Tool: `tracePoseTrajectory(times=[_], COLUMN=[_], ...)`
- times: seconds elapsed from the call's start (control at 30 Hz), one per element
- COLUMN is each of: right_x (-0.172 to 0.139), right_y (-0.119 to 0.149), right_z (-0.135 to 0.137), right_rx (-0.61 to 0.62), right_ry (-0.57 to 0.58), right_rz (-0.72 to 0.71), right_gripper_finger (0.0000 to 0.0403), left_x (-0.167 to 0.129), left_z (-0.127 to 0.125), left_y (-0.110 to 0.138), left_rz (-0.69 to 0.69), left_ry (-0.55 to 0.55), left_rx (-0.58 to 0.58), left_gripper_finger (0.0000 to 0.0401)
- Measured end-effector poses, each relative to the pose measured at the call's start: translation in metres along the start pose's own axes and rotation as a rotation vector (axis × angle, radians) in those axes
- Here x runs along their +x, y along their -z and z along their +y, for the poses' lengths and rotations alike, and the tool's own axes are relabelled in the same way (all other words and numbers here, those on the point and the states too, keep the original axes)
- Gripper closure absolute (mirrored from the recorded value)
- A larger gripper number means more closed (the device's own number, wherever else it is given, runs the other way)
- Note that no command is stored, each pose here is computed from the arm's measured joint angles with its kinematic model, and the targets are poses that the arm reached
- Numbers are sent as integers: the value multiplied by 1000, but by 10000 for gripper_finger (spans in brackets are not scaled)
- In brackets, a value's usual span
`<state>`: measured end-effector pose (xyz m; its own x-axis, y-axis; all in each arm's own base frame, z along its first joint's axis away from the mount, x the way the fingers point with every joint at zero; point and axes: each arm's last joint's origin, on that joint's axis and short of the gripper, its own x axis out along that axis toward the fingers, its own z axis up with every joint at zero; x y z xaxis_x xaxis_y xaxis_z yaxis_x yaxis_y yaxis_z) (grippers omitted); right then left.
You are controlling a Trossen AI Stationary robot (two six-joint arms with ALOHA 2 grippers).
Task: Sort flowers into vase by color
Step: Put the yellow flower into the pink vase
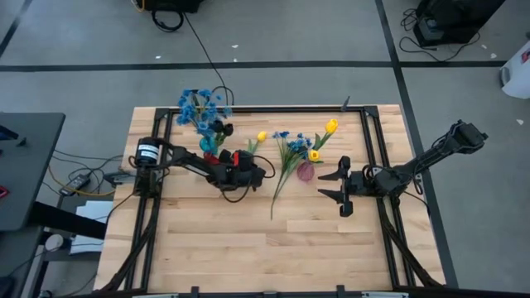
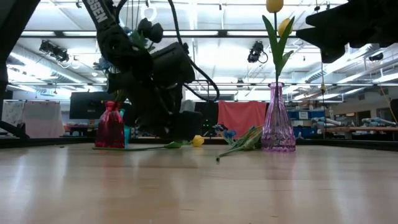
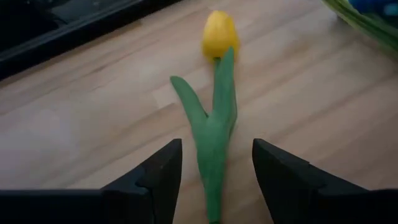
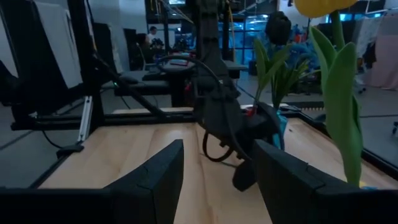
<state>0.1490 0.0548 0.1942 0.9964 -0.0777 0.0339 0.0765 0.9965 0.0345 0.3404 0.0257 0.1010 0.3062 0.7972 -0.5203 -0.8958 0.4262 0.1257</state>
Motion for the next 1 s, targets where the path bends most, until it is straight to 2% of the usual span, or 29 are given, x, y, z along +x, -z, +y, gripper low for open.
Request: tracePoseTrajectory(times=[0.2, 0.3, 0.5, 0.73, 0.93, 1.0], right_x=[0, 0, 0, 0, 0, 0], right_y=[-1, -2, -2, -2, -2, -2], right_z=[0, 0, 1, 1, 1, 1], right_rx=[6, 10, 11, 11, 11, 11], right_ry=[-1, -4, -26, -26, -26, -27], right_rz=[-11, -17, -20, -20, -20, -20], right_gripper_finger=[203, 203, 203, 203, 203, 203], left_x=[10, 13, 17, 22, 18, 15], left_z=[5, 6, 10, 11, 6, 4], left_y=[-2, -3, -4, -5, -4, -4], left_rz=[111, 126, 166, 237, 216, 197], left_ry=[64, 63, 71, 135, 177, 191], left_rx=[-13, -14, -14, 1, 57, 69], left_gripper_finger=[200, 200, 224, 290, 379, 389])
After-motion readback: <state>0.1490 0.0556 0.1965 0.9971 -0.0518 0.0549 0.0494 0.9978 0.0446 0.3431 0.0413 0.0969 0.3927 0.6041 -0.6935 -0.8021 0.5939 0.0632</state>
